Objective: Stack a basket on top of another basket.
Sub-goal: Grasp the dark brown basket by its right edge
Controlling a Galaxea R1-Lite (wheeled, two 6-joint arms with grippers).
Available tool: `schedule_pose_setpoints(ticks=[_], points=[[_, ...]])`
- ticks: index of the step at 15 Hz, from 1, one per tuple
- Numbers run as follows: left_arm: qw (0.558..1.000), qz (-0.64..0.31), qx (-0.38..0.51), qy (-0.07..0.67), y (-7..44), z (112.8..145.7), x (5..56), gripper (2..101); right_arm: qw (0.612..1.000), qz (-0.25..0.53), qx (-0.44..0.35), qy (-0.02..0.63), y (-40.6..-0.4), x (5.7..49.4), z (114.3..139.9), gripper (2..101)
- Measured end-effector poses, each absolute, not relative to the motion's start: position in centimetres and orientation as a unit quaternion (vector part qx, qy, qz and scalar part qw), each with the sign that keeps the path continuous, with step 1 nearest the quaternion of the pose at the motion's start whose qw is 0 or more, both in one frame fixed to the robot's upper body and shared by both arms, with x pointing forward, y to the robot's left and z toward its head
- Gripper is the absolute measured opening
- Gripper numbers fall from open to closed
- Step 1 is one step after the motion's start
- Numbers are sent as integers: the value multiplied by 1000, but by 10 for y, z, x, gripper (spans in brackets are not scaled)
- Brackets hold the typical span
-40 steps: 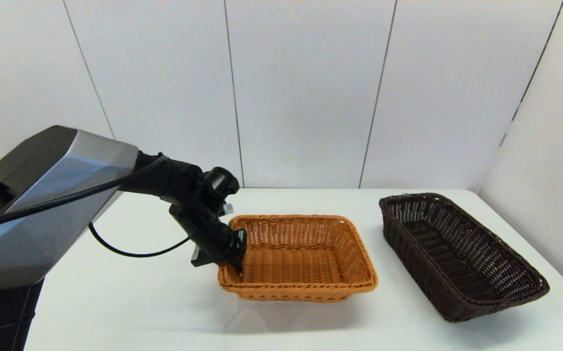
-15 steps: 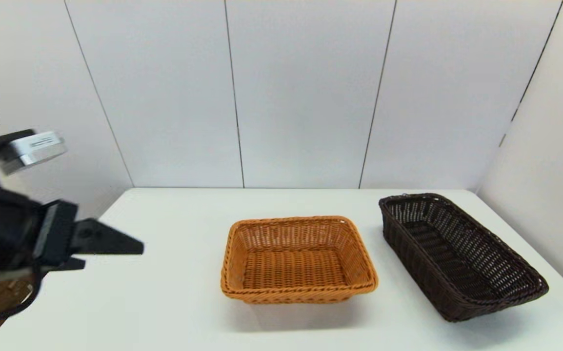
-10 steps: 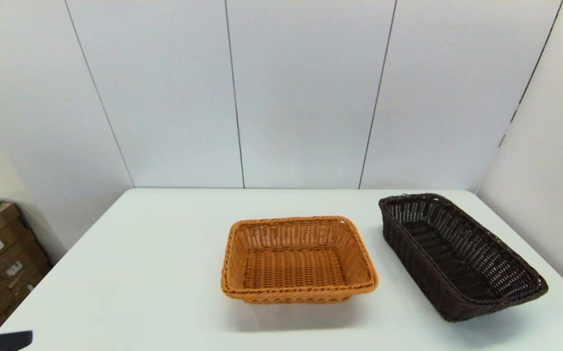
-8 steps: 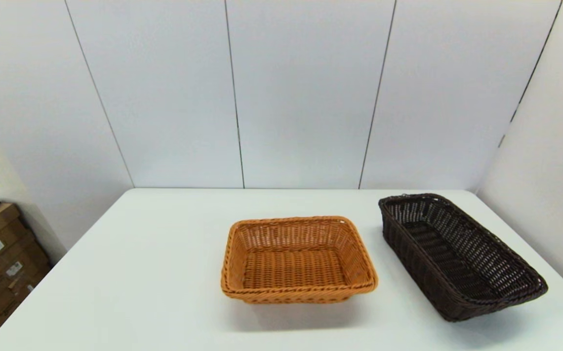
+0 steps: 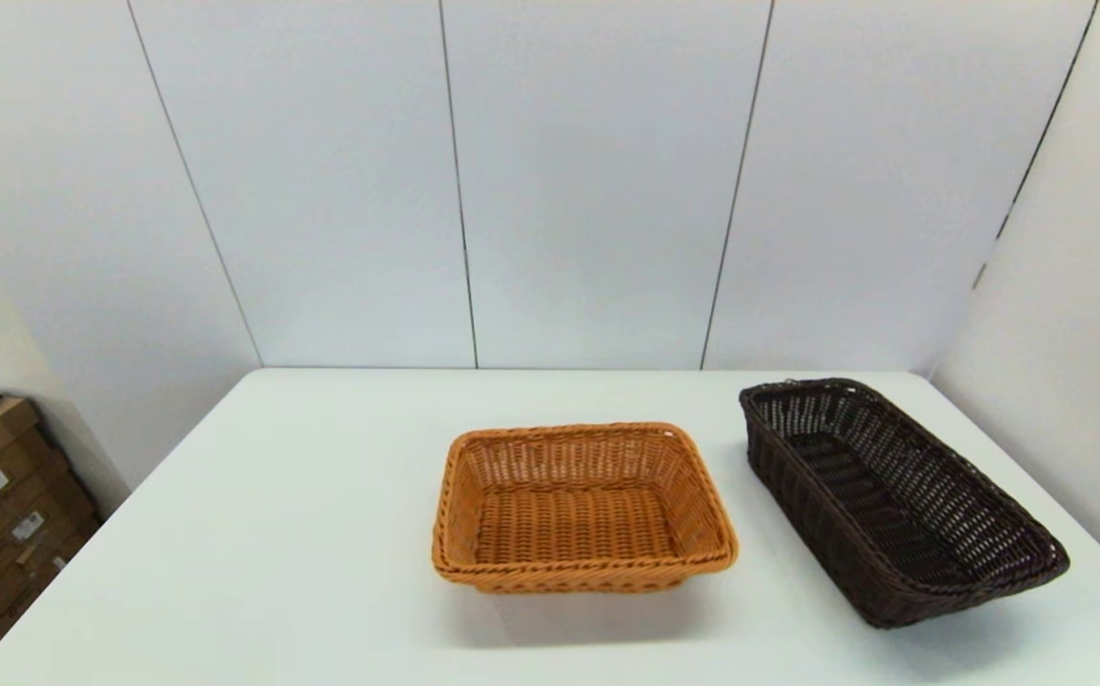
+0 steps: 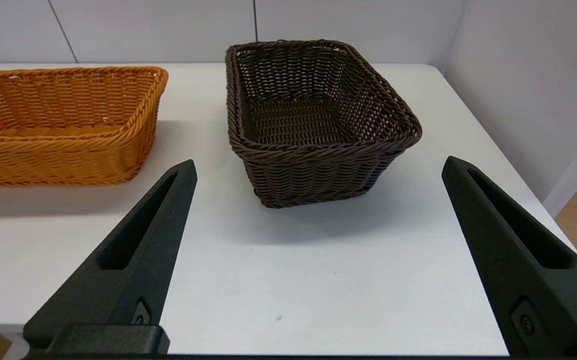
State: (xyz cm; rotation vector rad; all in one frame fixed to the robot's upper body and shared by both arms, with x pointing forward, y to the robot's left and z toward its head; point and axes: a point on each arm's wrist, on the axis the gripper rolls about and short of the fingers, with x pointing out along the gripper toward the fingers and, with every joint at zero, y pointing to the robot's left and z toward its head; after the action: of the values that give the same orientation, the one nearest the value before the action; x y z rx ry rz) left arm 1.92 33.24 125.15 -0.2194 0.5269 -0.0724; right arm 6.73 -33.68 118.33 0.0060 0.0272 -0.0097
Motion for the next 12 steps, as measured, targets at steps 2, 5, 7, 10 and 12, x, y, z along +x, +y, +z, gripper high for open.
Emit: schedule_pose_setpoints(ticks=[2,5,7,10,12], points=[[970,-37,-87,226,332,1235,16,970,1000,-5,3,14,-337,67,1183,973],[983,-32,-70,165,332,1218,23,970,1000,-5,3,14,-337,67,1183,973],[989,-27,-66,126,332,1210,35,971,1000,-5,3,14,-337,67,1183,973],[996,-20,-57,64,333,1195,55,971,1000,-5,3,14,-337,67,1183,973],[999,-9,-45,11,333,1193,63,972,1000,-5,3,14,-337,67,1183,973]])
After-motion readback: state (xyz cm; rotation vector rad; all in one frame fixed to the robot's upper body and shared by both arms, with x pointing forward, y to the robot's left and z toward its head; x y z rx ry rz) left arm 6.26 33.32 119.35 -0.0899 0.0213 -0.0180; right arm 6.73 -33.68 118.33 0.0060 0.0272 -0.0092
